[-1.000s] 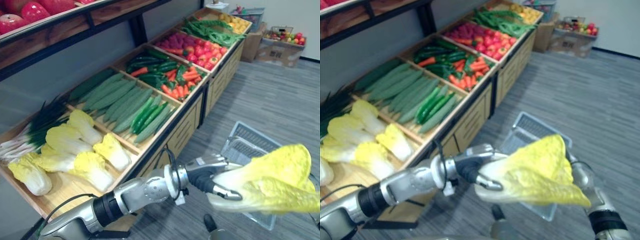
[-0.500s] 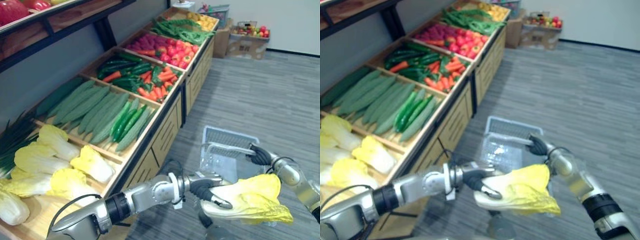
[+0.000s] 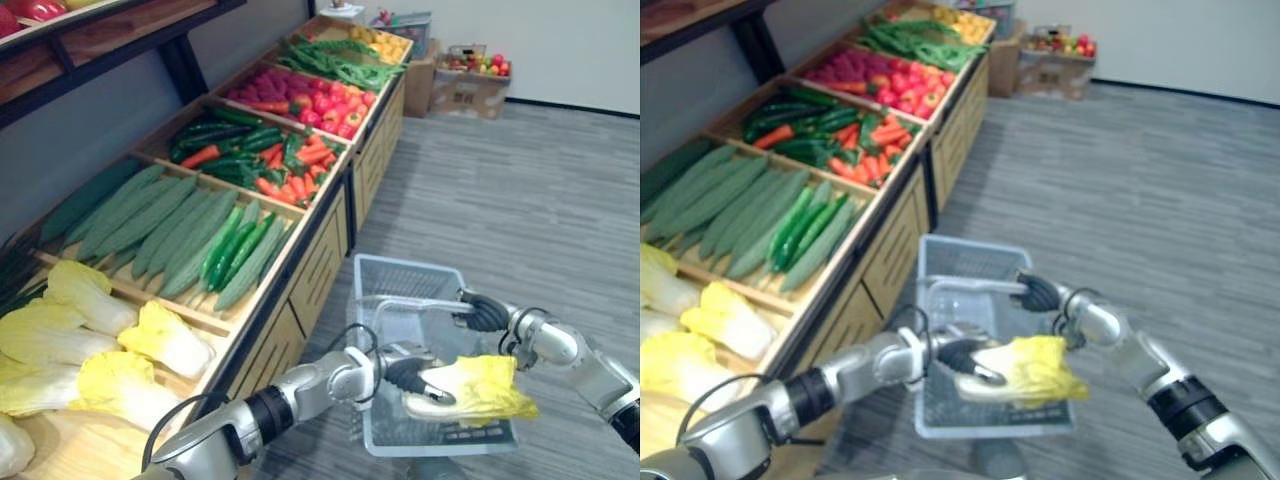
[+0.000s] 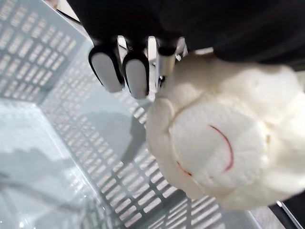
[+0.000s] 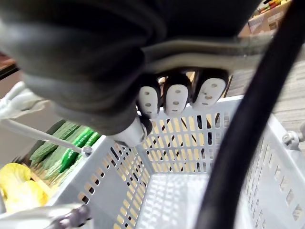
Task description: Pick vegetable in the basket
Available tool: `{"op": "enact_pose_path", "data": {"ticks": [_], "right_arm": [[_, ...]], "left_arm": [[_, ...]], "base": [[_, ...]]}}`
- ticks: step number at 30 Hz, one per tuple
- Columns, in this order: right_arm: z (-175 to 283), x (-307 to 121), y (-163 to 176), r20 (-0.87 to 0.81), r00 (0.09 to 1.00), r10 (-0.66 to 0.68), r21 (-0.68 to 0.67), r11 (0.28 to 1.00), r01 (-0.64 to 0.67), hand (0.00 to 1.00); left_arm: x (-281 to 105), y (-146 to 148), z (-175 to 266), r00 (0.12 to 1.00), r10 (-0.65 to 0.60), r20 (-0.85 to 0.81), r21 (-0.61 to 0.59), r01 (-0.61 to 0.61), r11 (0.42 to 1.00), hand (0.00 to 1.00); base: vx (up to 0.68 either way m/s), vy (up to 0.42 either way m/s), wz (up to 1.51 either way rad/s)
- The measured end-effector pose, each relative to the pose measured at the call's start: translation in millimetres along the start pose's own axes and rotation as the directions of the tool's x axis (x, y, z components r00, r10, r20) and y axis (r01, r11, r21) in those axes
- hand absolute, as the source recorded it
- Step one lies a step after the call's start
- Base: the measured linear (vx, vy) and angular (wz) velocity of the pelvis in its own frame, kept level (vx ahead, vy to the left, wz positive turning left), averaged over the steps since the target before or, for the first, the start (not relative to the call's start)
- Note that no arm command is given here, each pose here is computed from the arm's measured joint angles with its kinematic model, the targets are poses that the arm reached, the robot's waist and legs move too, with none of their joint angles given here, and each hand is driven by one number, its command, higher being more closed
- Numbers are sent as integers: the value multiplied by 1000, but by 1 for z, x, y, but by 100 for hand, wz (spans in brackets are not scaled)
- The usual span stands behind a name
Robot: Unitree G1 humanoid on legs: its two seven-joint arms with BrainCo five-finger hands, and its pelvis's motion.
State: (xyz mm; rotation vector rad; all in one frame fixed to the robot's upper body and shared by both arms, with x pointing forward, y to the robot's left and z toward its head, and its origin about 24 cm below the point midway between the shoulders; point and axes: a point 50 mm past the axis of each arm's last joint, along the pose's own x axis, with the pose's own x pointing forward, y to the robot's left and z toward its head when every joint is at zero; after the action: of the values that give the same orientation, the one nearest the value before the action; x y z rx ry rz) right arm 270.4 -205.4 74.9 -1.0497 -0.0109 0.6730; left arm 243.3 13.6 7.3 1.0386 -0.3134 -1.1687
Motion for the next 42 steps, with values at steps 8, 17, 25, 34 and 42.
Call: {"op": "enact_pose_path", "data": {"ticks": [8, 17, 25, 34, 42], "right_arm": [[2, -2, 0, 3, 999, 54, -19, 998, -54, 100], [5, -11, -1, 7, 997, 83, -49, 995, -83, 100], [4, -13, 0, 3, 997, 83, -39, 996, -82, 100], [-44, -25, 17, -228, 966, -126, 171, 971, 167, 100], [-120, -79, 65, -700, 674, -234, 296, 765, 572, 100]], "left_arm": [[8, -9, -17, 993, -14, -115, 39, 19, 999, 0], [12, -10, -17, 992, -17, -122, 30, 21, 999, 0], [14, -9, -12, 994, -31, -104, 75, 39, 996, 0], [9, 32, 77, 945, 101, 311, 161, -157, 974, 0], [-39, 38, 114, 834, 172, 524, 63, -240, 969, 0]], "base": [[-10, 7, -3], [-14, 5, -1], [-5, 3, 5], [-45, -13, 42], [-62, -12, 66]]}}
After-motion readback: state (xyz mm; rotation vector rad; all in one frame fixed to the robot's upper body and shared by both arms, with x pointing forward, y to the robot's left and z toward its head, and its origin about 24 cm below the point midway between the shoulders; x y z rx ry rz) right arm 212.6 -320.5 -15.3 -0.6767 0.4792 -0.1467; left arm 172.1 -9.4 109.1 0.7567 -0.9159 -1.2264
